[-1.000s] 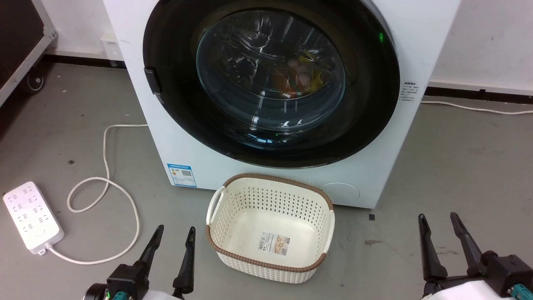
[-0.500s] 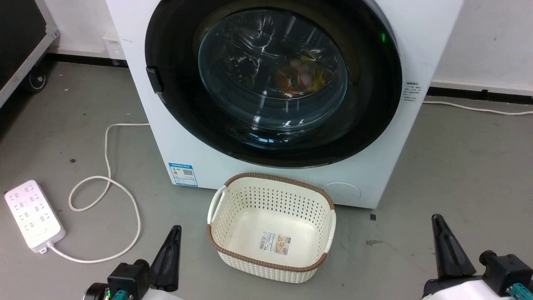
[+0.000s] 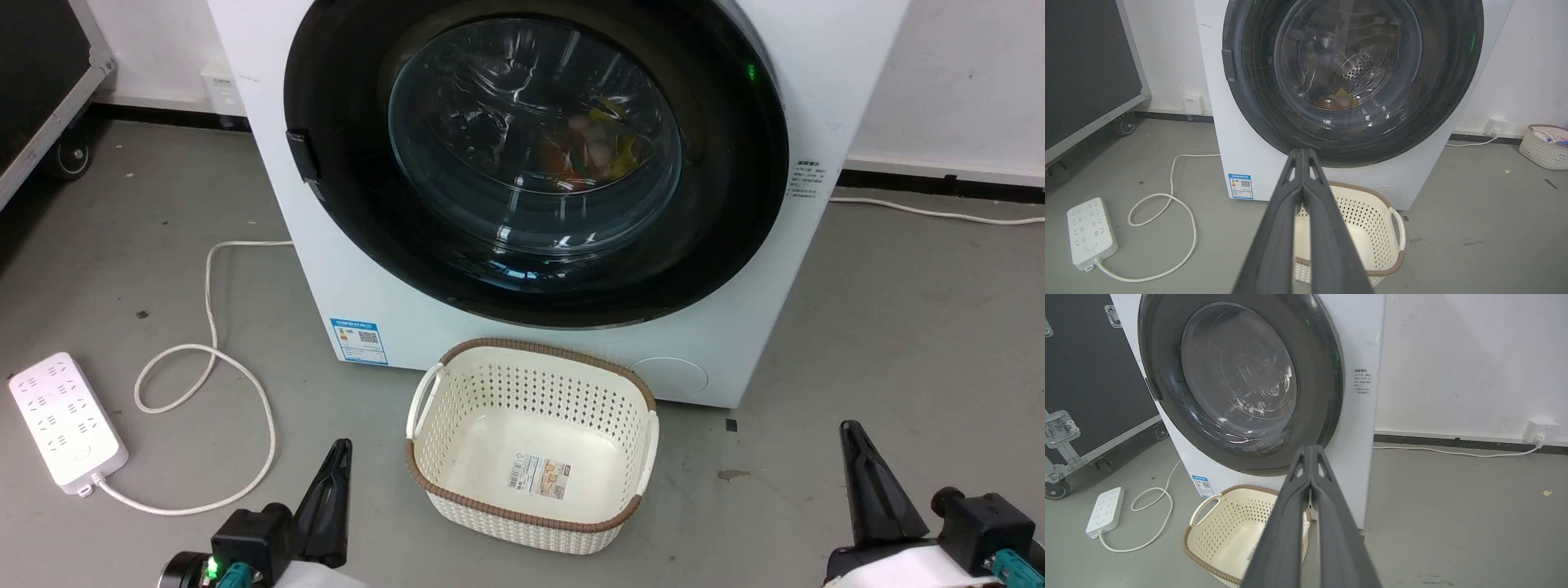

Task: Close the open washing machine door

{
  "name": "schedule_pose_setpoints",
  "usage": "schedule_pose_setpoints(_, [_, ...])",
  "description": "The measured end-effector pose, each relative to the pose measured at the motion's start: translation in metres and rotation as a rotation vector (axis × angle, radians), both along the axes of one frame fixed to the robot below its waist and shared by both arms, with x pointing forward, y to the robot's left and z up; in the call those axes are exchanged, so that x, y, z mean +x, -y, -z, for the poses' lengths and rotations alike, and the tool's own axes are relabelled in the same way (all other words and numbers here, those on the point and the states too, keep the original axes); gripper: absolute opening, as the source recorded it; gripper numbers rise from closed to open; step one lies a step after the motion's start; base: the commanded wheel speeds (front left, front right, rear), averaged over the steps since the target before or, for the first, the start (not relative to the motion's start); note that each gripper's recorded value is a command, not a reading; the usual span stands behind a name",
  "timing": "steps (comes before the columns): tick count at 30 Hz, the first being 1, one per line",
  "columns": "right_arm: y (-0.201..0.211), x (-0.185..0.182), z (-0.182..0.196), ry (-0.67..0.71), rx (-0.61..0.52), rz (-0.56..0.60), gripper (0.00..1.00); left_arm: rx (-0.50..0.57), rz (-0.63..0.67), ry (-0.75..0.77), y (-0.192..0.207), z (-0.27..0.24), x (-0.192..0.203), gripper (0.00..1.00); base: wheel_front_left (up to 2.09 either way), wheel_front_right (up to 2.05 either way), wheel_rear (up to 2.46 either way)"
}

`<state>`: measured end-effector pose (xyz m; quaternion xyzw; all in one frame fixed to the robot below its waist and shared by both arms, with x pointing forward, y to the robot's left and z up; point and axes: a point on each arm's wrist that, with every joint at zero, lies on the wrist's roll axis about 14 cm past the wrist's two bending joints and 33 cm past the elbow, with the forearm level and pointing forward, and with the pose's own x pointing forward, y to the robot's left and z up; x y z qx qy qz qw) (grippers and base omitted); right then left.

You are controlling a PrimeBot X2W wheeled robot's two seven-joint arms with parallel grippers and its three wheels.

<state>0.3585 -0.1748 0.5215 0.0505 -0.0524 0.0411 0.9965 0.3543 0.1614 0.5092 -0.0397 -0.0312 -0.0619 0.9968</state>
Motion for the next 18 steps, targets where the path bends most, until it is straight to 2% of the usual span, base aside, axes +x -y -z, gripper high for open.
schedule_pose_setpoints(18, [-0.0032, 0.0012, 0.0014, -0.025, -0.026, -0.012, 0.00, 0.027, -0.014, -0.018, -0.0016, -0.0005, 0.0022, 0.00, 0.00, 0.00, 0.00])
